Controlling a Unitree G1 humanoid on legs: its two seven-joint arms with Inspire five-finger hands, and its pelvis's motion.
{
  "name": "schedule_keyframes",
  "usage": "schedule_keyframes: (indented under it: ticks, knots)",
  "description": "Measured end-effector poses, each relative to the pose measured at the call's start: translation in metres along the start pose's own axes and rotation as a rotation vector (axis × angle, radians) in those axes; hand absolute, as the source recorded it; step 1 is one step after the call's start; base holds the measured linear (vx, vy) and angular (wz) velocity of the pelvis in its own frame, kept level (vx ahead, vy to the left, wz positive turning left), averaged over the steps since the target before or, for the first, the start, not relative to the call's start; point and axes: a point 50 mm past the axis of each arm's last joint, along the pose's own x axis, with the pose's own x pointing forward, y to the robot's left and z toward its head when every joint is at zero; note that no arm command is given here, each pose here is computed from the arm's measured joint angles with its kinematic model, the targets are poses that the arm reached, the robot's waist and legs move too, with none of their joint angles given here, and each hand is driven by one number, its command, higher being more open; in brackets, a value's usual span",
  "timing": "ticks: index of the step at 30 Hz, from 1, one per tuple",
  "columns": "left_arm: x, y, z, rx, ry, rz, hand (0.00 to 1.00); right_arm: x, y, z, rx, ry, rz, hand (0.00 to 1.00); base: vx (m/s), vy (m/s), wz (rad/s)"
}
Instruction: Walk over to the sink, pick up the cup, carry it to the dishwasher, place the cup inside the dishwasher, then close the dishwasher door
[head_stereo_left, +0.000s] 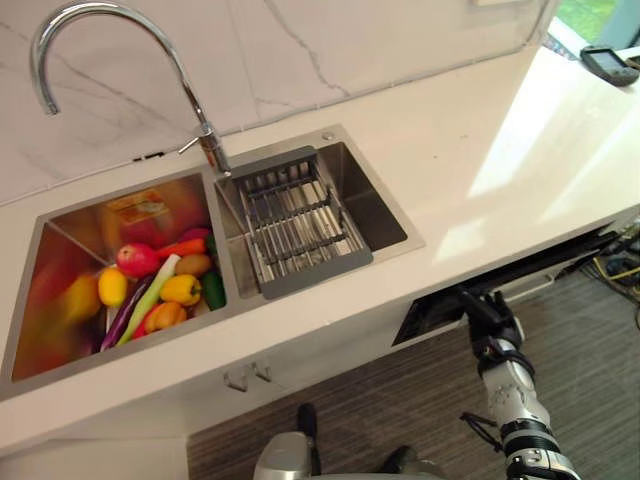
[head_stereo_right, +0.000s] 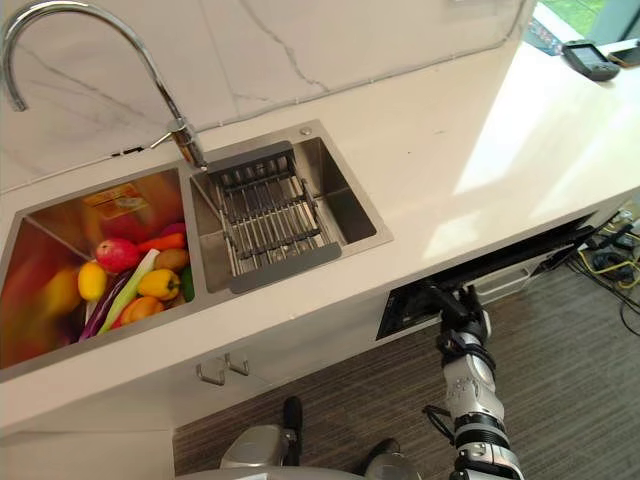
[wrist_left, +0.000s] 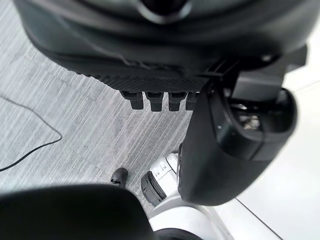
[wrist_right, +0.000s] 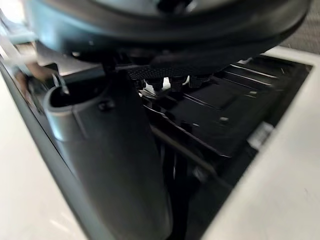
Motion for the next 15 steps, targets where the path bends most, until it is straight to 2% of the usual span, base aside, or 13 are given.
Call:
schedule_keyframes:
  ticks: [1,4,6,8,10,12,15]
  knots:
    - [0.0,0.0,0.001,0.007,0.0,0.003,1.0,-0.002,0.009,-0.01,-0.017,0.039,0.075,1.0,-0.02,-0.082,-0.1]
    - [0.0,-0.003,0.004,0.004,-0.011,-0.006,1.0,-0.005,0.024,-0.027,-0.057,0.123,0.141,1.0,-0.05,-0.081,-0.18]
    - [0.0,-0.004,0.008,-0.012,-0.022,-0.002,1.0,-0.017,0.027,-0.046,-0.18,0.23,0.222,1.0,-0.03,-0.076,-0.14]
    - [0.0,-0.001,0.009,-0.022,-0.025,0.008,1.0,-0.047,0.033,-0.093,-0.374,0.464,0.409,1.0,0.02,-0.072,0.01]
    - [0.0,0.001,0.006,-0.028,-0.025,0.013,1.0,-0.075,0.028,-0.134,-0.467,0.653,0.483,1.0,0.1,-0.032,0.29]
    - [0.0,-0.001,0.006,-0.026,-0.044,0.004,1.0,-0.103,0.018,-0.173,-0.543,0.815,0.487,1.0,0.1,0.002,0.38]
    - [0.0,-0.007,0.01,-0.07,-0.071,-0.031,1.0,-0.108,-0.002,-0.182,-0.66,0.89,0.414,1.0,0.12,0.058,0.04]
